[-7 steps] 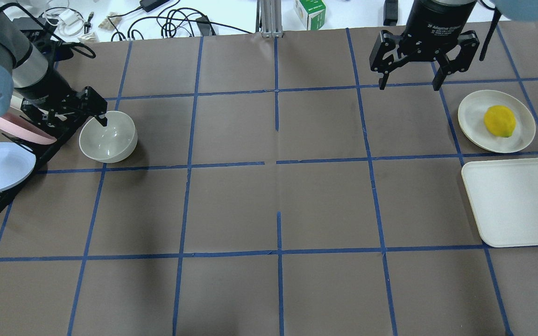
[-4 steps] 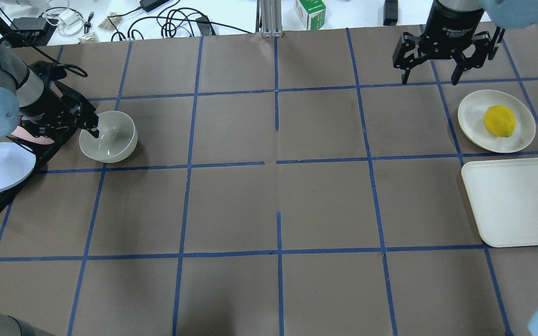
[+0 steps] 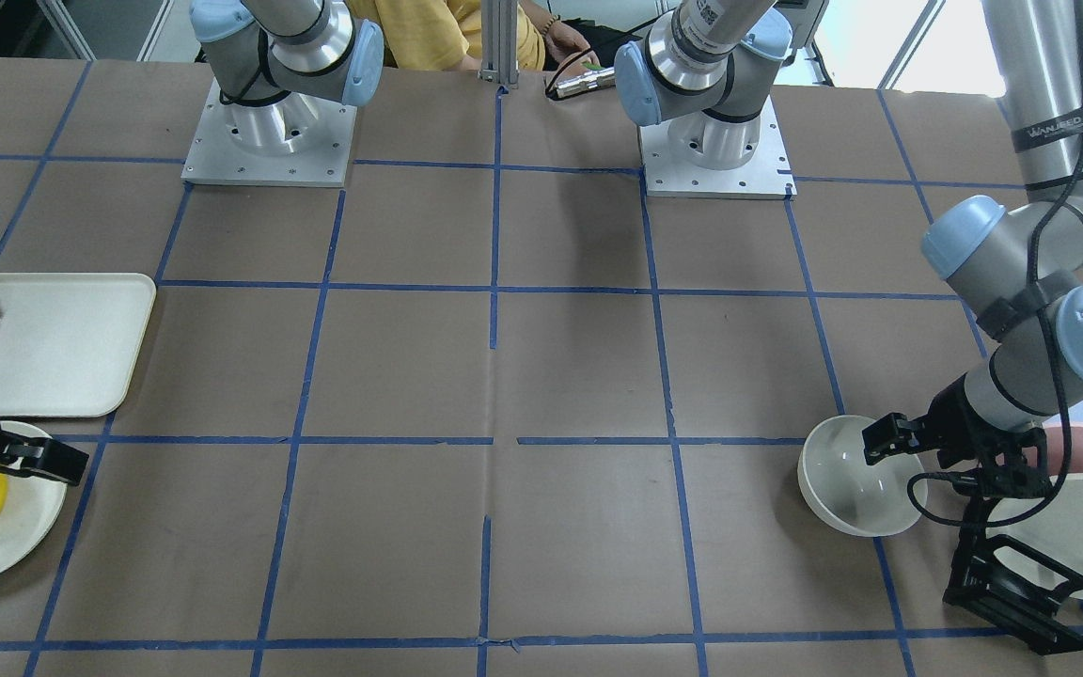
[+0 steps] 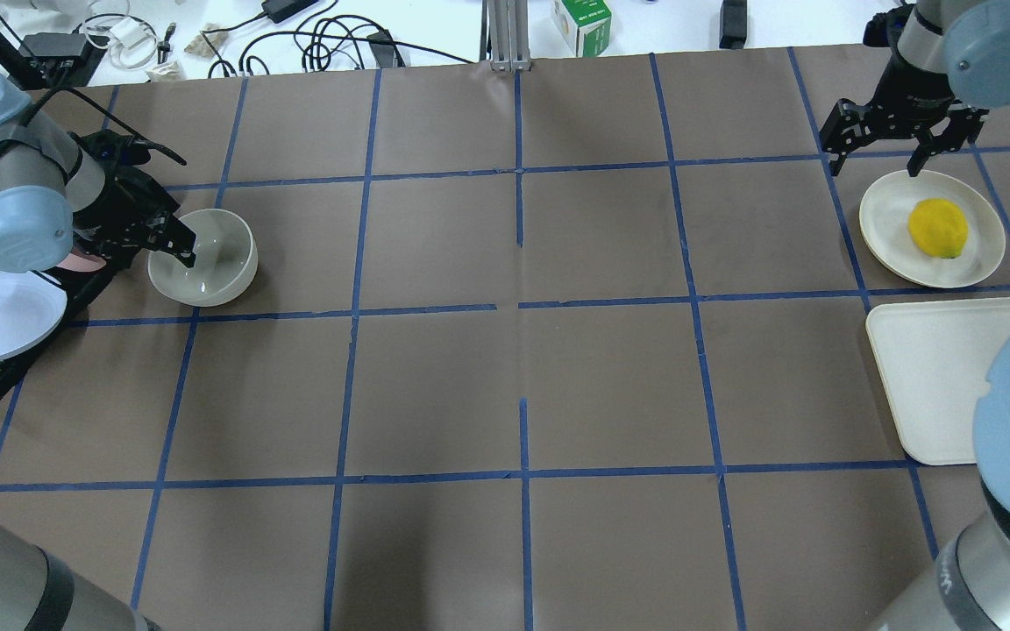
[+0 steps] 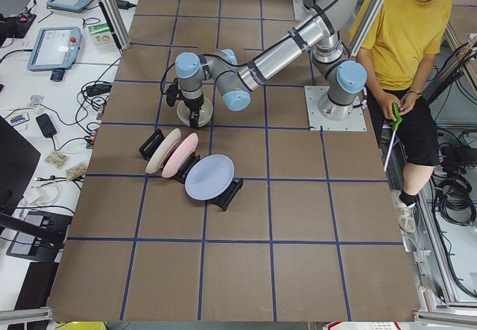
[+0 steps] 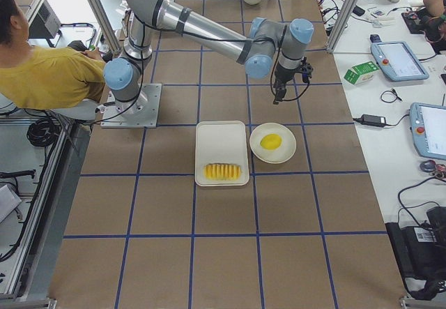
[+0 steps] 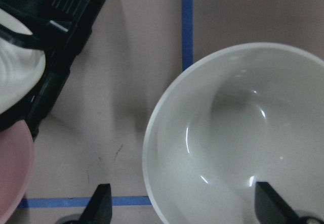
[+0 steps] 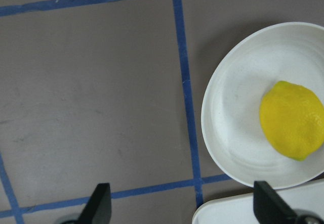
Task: Place bowl and put lemon in it
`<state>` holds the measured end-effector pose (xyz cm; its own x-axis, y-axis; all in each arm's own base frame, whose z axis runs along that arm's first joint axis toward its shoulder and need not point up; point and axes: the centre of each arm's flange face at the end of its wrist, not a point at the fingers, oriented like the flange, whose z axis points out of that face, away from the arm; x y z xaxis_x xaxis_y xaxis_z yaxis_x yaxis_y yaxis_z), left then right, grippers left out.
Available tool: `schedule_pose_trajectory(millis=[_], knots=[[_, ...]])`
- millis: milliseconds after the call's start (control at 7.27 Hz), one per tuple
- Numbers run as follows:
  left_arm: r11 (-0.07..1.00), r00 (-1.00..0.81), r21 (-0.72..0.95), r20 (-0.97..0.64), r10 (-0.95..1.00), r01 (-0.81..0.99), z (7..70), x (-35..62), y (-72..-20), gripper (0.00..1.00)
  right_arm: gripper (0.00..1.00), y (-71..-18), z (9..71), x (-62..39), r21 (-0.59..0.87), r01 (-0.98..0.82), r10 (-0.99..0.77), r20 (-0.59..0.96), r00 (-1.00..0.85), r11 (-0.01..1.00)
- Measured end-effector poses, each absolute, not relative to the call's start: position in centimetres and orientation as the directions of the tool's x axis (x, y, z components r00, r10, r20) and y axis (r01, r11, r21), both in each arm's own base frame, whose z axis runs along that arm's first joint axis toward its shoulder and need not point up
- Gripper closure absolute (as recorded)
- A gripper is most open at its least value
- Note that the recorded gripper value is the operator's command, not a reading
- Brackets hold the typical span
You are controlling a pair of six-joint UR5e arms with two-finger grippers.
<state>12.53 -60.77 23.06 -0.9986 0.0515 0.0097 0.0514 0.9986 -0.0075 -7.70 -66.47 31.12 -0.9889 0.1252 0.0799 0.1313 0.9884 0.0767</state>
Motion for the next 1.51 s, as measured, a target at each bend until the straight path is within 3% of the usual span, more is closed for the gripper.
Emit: schedule_pose_trajectory(millis=[138, 275, 550, 688, 1512], knots=[[0.998, -0.998, -0.002, 0.012, 0.057, 0.057, 22.5, 12.7, -60.9, 0.10, 0.00, -66.7, 30.2, -9.4, 0.082, 0.132, 0.126, 0.075, -0.989, 0.988], [0.998, -0.998, 0.006, 0.014, 0.058, 0.058, 21.9, 12.8, -61.1, 0.28, 0.00, -66.7, 29.4, -10.8, 0.089, 0.133, 0.127, 0.069, -0.990, 0.987], [0.999, -0.999, 0.024, 0.022, 0.024, 0.024, 20.6, 12.9, -61.5, 0.93, 0.00, -66.8, 27.7, -13.9, 0.104, 0.123, 0.118, 0.055, -0.992, 0.987], [1.000, -1.000, 0.024, 0.022, 0.004, 0.005, 20.5, 13.0, -61.8, 1.00, 0.00, -67.0, 26.9, -16.0, 0.090, 0.096, 0.092, 0.055, -0.994, 0.991], [1.000, -1.000, 0.015, 0.024, -0.004, -0.003, 22.7, 12.3, -62.1, 1.00, 0.00, -66.9, 21.3, -21.2, 0.104, -0.070, -0.073, 0.025, -0.997, 0.992]])
